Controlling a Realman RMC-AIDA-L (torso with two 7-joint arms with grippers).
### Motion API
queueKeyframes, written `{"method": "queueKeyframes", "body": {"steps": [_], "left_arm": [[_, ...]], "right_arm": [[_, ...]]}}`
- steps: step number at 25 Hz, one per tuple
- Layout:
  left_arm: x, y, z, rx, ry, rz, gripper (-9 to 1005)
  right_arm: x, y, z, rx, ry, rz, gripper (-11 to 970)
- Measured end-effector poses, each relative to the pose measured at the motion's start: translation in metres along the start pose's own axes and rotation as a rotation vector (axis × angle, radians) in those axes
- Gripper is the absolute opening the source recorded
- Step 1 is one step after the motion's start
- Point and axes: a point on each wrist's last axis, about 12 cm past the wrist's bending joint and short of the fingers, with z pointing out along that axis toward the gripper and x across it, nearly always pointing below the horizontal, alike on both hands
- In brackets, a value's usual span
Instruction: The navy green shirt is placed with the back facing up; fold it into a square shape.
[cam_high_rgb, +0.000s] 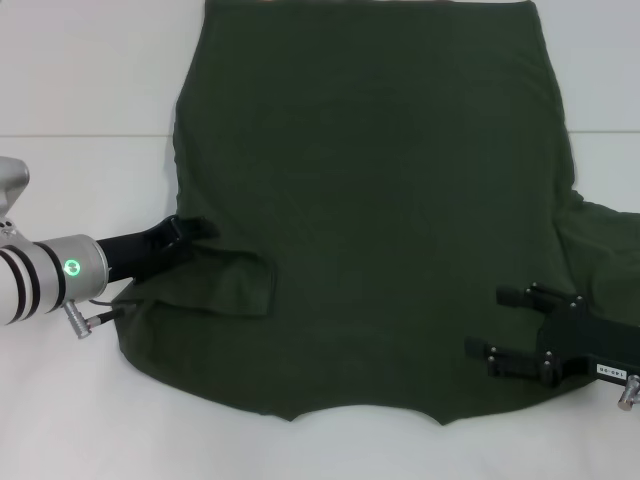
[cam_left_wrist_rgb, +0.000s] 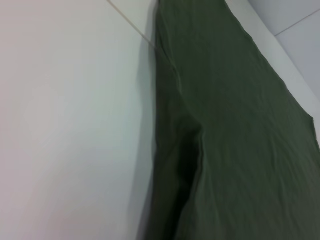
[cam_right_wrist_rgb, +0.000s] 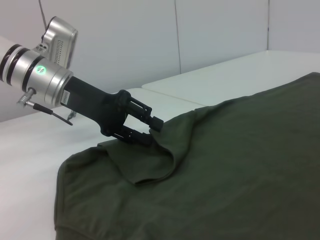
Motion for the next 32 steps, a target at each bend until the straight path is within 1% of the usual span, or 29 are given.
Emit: {"method": "queueKeyframes", "body": {"steps": [4,13,16,21,24,26,29,32], "left_arm": [[-0.002,0.000,0.001,-0.007,-0.014,-0.001,545],[-0.001,-0.008,0.010,-0.018,-0.031,0.027,544],[-0.003,-0.016,0.016,0.000,-0.052,0.033,544],[-0.001,-0.036,0.027,0.080,-0.076,0.046,544],[0.003,-0.050,0.034,0.149,-0.071,0.057,544],[0.007,-0.059,0.036,0.215,-0.062,0.065,545],[0.012,-0.066,0.034,0.296,-0.041,0.059,545],[0.016,-0.066,0.031,0.336,-0.021,0.052,545]], "right_arm": [[0.000,0.000,0.000,0.002,-0.001,0.000,914],[0.000,0.000,0.000,-0.003,-0.002,0.000,914],[0.000,0.001,0.000,-0.005,-0.002,0.000,915],[0.000,0.001,-0.001,-0.006,-0.003,0.001,912],[0.000,0.001,-0.001,-0.007,-0.003,0.003,910],[0.000,0.001,0.000,-0.008,-0.004,0.005,908],[0.001,0.002,0.000,-0.007,-0.005,0.007,906],[0.001,0.002,-0.001,-0.006,-0.006,0.007,904]]}}
